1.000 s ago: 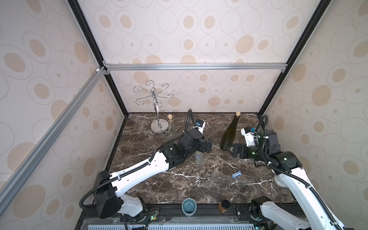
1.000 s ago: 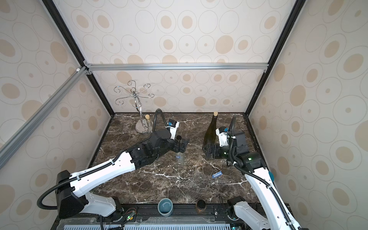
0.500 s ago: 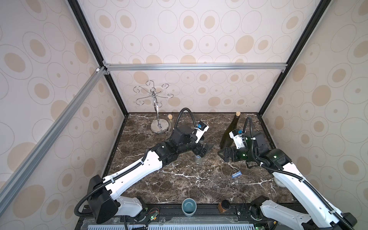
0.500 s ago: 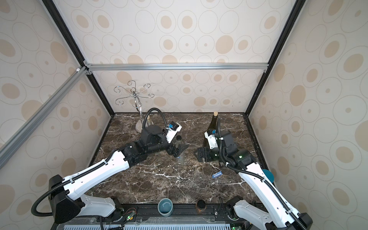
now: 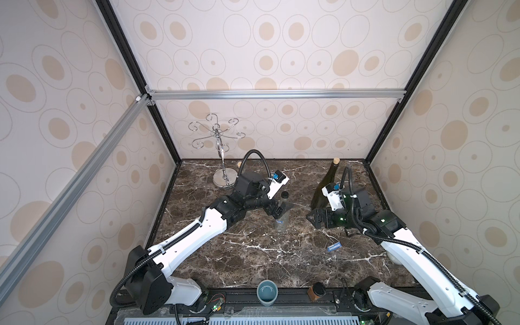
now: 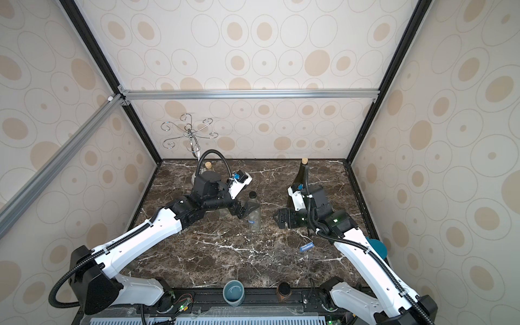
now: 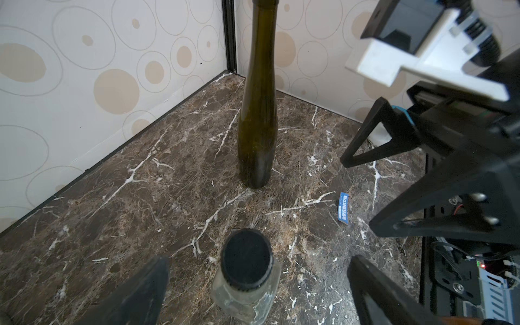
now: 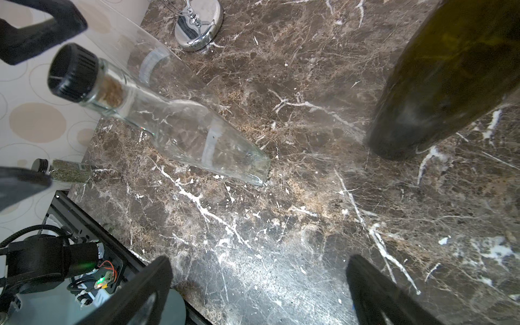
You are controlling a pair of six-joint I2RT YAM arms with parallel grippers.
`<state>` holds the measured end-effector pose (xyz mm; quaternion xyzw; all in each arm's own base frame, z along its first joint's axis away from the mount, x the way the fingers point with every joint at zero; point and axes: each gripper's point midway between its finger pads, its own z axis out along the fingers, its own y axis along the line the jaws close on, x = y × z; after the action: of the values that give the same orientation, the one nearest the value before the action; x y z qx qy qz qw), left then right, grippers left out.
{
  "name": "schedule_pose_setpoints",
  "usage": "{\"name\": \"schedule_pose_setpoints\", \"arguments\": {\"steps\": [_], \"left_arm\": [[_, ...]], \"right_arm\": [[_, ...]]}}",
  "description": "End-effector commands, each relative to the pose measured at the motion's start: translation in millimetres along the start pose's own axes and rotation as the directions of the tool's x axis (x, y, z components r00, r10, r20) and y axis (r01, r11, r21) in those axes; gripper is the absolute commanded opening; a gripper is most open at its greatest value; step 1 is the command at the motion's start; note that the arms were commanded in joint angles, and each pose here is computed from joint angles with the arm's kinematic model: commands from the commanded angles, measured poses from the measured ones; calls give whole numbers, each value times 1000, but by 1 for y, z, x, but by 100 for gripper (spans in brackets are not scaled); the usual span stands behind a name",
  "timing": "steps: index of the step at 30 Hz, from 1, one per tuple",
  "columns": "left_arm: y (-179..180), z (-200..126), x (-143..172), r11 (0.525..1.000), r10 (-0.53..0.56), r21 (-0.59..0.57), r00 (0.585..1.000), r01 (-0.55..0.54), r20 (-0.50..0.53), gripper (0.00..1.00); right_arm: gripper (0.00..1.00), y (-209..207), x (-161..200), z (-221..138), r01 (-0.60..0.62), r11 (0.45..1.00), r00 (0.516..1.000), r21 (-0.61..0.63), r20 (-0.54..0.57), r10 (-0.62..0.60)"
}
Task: Remove the label from the bottle
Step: Adjust the bottle at the center of the board.
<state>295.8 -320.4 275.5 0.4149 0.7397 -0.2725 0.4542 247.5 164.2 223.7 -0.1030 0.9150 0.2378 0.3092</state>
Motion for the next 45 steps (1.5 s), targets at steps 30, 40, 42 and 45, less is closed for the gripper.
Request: {"name": "schedule_pose_setpoints", "arguments": {"steps": [30,40,42,45], "left_arm": [[24,25,-13,995,81,50,996,-83,35,33],[36,11,-30,998,51,-42,997,-49,60,22],[38,5,-38,997,38,-65,997,-33,70,20],[42,-6,-50,995,13,-101,995,-2,102,16]], "right_arm": [[98,-6,0,0,10,999,1000,30,23,-11],[98,-4,-3,-3,13,1000,999,24,37,-14],[98,-3,-5,-4,15,1000,999,23,41,-16],[98,-2,-6,-4,19,1000,999,21,42,-20]]}}
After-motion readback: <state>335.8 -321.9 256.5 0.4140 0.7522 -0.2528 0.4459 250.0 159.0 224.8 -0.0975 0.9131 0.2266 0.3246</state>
